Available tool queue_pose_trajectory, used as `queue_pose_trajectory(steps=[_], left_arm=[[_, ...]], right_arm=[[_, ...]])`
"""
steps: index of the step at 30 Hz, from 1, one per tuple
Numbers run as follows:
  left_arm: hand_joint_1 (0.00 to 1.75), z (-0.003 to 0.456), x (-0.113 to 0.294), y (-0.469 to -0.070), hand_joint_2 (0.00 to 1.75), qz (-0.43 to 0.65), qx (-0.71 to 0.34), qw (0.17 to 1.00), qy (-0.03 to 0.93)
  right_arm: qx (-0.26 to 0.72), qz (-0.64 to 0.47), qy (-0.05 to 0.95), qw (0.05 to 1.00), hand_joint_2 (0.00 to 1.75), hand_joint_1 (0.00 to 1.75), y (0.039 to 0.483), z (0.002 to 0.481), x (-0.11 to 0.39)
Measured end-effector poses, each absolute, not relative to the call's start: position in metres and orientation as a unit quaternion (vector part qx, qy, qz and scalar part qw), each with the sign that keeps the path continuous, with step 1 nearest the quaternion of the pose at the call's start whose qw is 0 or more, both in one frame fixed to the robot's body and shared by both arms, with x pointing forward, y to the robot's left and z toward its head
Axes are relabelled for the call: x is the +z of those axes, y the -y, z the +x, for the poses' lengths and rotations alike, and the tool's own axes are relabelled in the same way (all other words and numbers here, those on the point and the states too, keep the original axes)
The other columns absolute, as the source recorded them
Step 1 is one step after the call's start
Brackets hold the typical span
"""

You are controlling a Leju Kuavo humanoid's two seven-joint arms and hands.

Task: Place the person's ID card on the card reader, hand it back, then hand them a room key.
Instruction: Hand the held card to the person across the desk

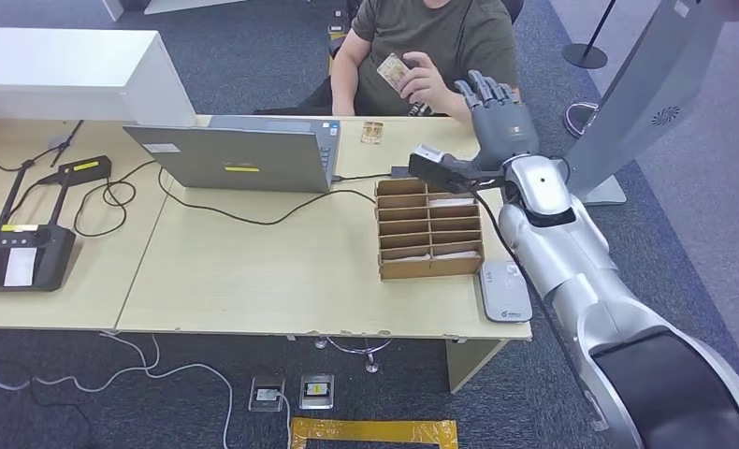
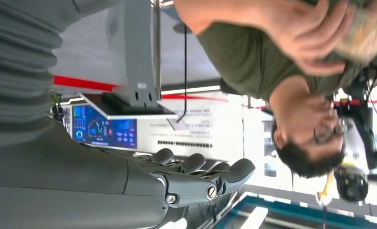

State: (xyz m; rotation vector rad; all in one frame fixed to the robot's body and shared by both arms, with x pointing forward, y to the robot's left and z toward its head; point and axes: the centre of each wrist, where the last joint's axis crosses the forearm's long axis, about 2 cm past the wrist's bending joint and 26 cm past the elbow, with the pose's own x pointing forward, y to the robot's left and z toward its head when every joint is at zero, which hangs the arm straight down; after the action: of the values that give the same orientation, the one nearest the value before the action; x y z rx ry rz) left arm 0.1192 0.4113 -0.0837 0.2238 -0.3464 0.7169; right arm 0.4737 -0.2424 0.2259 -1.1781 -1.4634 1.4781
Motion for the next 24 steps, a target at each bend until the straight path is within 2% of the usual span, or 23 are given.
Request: queue_pose_trajectory(steps=[5,11,24], left_arm=[[0.0,0.109,-0.085,-0.415,0.0,0.118,0.347,0.916,0.164],[0.0,0.104,-0.086,-0.419,0.0,0.124,0.345,0.915,0.169],[0.0,0.101,-0.085,-0.425,0.0,0.124,0.341,0.914,0.182]], right_arm=[[0.549,-0.491,0.578,0.351,0.0,0.0,0.275,0.479,0.235],[0.522,-0.547,0.559,0.34,0.0,0.0,0.336,0.484,0.253],[0.455,-0.598,0.518,0.408,0.0,0.0,0.475,0.458,0.269]])
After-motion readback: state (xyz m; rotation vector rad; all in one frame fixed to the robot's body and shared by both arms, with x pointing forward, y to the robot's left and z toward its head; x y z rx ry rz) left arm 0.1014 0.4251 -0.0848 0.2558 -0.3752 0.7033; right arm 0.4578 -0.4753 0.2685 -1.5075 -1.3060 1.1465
